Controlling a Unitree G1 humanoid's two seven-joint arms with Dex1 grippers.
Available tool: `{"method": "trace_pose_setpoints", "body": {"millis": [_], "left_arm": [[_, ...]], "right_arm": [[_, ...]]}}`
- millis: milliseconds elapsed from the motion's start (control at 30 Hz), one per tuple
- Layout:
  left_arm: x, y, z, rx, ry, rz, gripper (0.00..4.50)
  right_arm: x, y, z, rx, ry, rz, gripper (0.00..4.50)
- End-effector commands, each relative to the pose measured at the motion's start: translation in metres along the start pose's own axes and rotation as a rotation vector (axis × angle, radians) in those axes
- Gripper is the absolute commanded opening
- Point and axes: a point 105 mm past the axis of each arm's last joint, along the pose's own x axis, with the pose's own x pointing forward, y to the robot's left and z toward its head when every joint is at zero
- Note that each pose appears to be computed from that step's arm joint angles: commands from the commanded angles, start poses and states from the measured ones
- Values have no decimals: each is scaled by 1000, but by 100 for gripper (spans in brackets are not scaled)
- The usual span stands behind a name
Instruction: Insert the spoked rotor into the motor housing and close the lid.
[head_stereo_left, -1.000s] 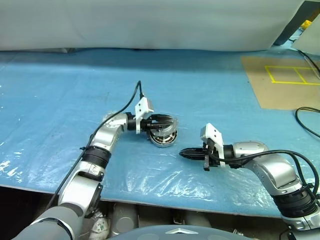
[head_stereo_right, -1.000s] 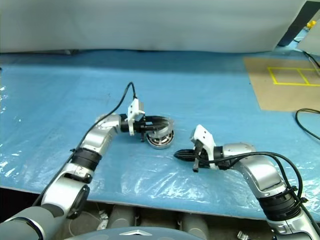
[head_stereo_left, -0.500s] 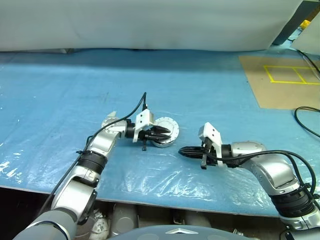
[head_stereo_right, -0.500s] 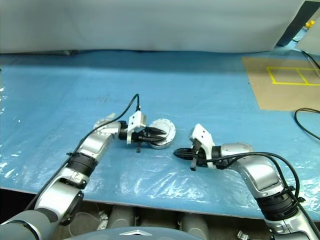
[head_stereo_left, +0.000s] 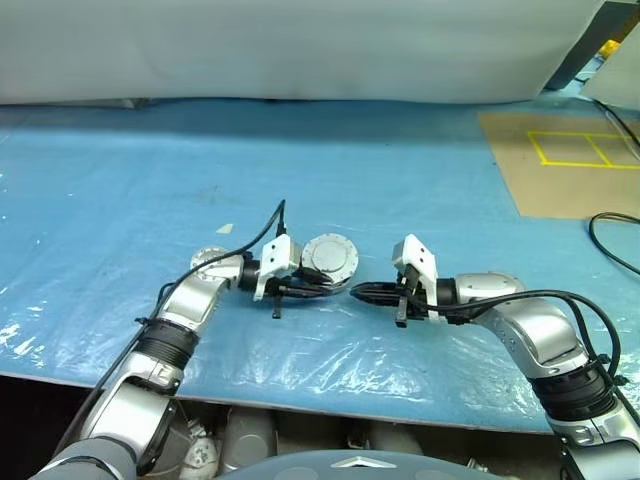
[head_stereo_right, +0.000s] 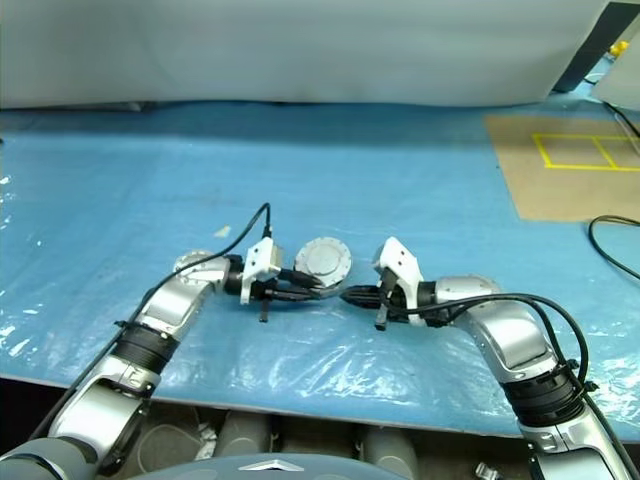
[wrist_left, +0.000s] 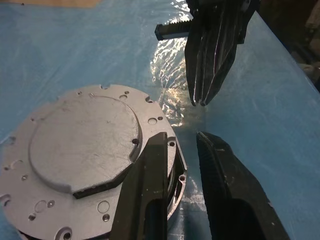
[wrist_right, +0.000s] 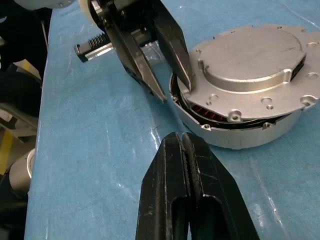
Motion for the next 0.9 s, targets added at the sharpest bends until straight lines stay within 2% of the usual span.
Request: {"method": "trace_pose_setpoints", "body": {"millis": [33, 300, 433, 467, 567, 633, 900], "left_arm": [[-12, -3, 19, 29, -47, 16, 96], [-40, -21, 51, -24, -125, 47, 96], [-52, -24, 49, -37, -110, 141, 96], [-54, -23, 49, -49, -120, 176, 96], [-59, -24, 48, -96, -162, 286, 96], [-62, -27, 44, -121, -168, 328, 96], [-70, -31, 29, -160, -138, 436, 96]], "right_arm": [[-1, 3, 7, -33, -25, 25, 3], [-3, 8, 27, -4, -104, 77, 3], [-4, 3, 37, -55, -109, 76, 3], [-5, 2, 36, -69, -106, 80, 21], [-7, -12, 56, -49, -219, 41, 90], [-5, -18, 64, -58, -252, 15, 157], [27, -32, 67, -127, -224, -14, 423]]}}
